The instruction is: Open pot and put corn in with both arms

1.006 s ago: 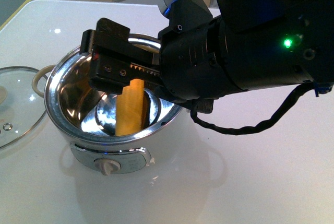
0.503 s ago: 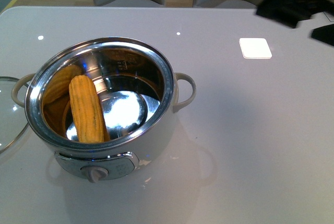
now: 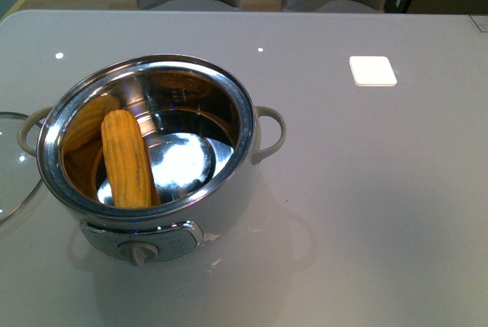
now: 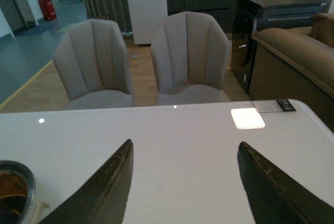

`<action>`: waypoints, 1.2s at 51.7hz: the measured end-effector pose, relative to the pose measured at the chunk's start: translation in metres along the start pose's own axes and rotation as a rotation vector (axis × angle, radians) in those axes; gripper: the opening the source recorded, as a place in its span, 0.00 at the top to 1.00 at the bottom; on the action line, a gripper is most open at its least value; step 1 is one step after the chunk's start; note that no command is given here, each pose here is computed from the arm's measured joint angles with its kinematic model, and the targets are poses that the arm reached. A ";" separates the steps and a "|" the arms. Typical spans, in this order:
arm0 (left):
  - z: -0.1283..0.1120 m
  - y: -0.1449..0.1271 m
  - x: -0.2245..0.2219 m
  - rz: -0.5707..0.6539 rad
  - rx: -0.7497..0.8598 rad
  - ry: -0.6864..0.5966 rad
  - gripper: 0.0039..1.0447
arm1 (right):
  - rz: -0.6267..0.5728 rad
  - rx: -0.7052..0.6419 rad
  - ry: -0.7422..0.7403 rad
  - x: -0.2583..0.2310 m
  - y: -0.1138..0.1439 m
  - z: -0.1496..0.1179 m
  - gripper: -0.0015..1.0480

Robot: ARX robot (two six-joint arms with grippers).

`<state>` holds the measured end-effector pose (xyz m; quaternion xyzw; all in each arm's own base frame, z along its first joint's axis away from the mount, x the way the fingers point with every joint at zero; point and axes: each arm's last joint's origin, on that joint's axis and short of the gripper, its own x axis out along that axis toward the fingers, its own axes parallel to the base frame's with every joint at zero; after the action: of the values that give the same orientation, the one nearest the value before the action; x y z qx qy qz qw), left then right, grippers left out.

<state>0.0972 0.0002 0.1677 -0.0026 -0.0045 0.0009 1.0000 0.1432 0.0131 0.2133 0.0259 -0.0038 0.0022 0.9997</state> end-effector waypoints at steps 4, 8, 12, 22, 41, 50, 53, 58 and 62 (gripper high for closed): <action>0.000 0.000 0.000 0.000 0.000 0.000 0.06 | 0.026 -0.025 0.018 -0.005 -0.006 -0.011 0.59; 0.000 0.000 0.000 0.001 0.000 0.000 0.06 | -0.006 -0.035 0.019 -0.010 -0.013 -0.019 0.77; 0.000 0.000 0.000 0.000 0.000 0.000 0.06 | -0.002 -0.042 0.009 -0.014 -0.014 -0.022 0.94; 0.000 0.000 0.000 0.000 0.000 0.000 0.06 | -0.003 -0.047 0.014 -0.020 -0.014 -0.030 0.98; 0.000 0.000 0.000 0.000 0.000 0.000 0.06 | -0.001 -0.046 -0.018 -0.032 -0.015 -0.038 0.98; 0.000 0.000 0.000 0.000 0.000 0.000 0.06 | -0.001 -0.046 -0.015 -0.035 -0.015 -0.038 0.98; 0.000 0.000 0.000 0.000 0.000 0.000 0.06 | 0.000 -0.047 0.013 -0.041 -0.015 -0.042 0.98; 0.000 0.000 0.000 0.000 0.000 0.000 0.06 | -0.002 -0.047 -0.010 -0.047 -0.015 -0.041 0.98; 0.000 0.000 0.000 0.000 0.000 0.000 0.06 | -0.002 -0.047 -0.010 -0.047 -0.015 -0.041 0.98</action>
<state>0.0972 0.0002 0.1677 -0.0024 -0.0043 0.0009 1.0000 0.0968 0.0003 0.1710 0.0026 -0.0087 0.0010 1.0000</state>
